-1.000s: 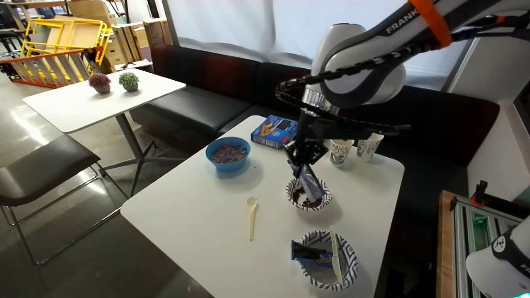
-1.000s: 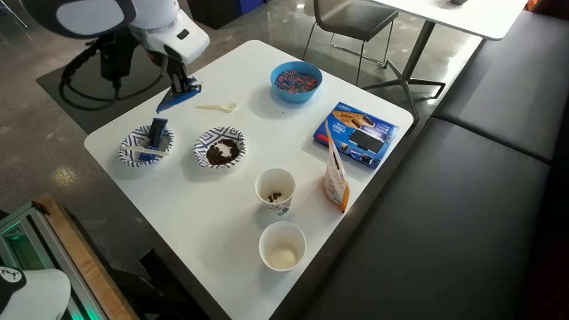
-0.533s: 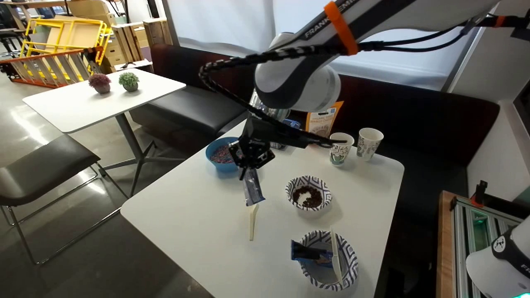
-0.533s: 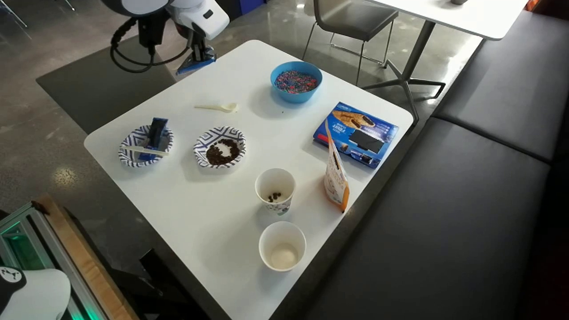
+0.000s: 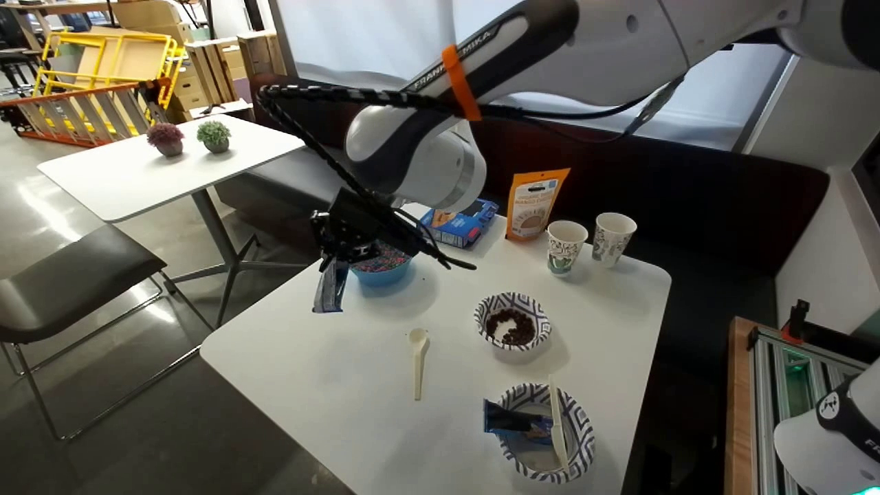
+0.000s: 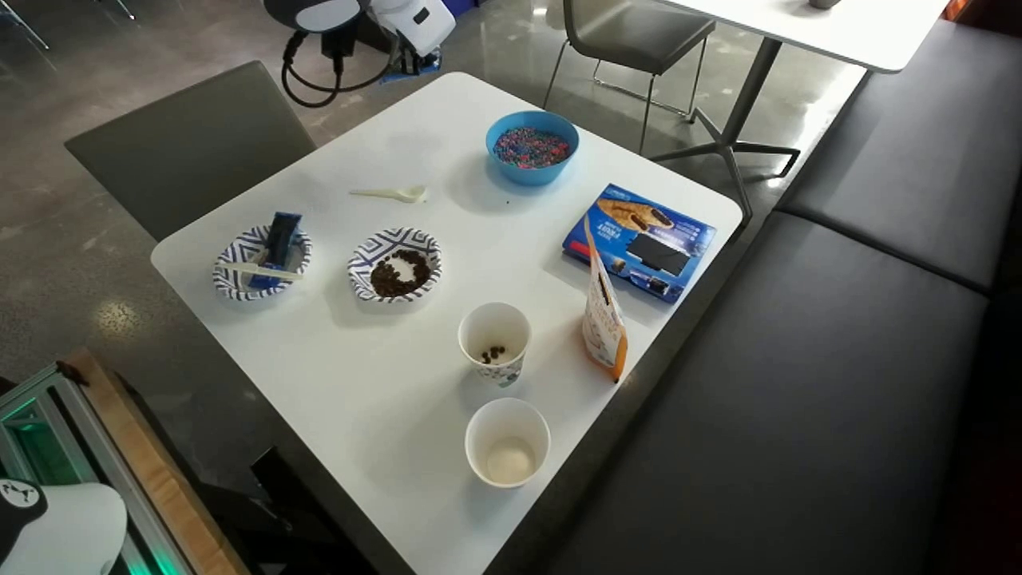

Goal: Move the blue packet forward to the left side of the table

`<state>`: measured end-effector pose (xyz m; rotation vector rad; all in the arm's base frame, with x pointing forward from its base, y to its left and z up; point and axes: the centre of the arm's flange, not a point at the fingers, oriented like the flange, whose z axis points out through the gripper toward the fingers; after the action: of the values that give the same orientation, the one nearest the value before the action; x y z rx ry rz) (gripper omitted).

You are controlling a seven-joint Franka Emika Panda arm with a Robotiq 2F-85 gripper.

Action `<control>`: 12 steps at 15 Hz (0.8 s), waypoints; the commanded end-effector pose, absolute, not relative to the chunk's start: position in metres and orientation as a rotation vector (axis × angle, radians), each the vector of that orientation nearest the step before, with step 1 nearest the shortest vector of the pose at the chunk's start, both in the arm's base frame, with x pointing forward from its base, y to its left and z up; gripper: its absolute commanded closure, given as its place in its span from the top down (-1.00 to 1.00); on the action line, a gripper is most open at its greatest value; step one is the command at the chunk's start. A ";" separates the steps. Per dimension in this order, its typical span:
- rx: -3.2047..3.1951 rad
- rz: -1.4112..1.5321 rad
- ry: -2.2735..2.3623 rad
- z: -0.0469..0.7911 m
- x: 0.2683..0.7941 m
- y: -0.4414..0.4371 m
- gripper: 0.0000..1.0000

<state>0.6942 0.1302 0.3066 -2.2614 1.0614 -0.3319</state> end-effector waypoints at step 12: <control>-1.858 -0.290 1.475 0.178 0.758 0.194 -0.48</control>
<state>0.7395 0.1740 0.1909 -1.8675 1.5462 -0.3154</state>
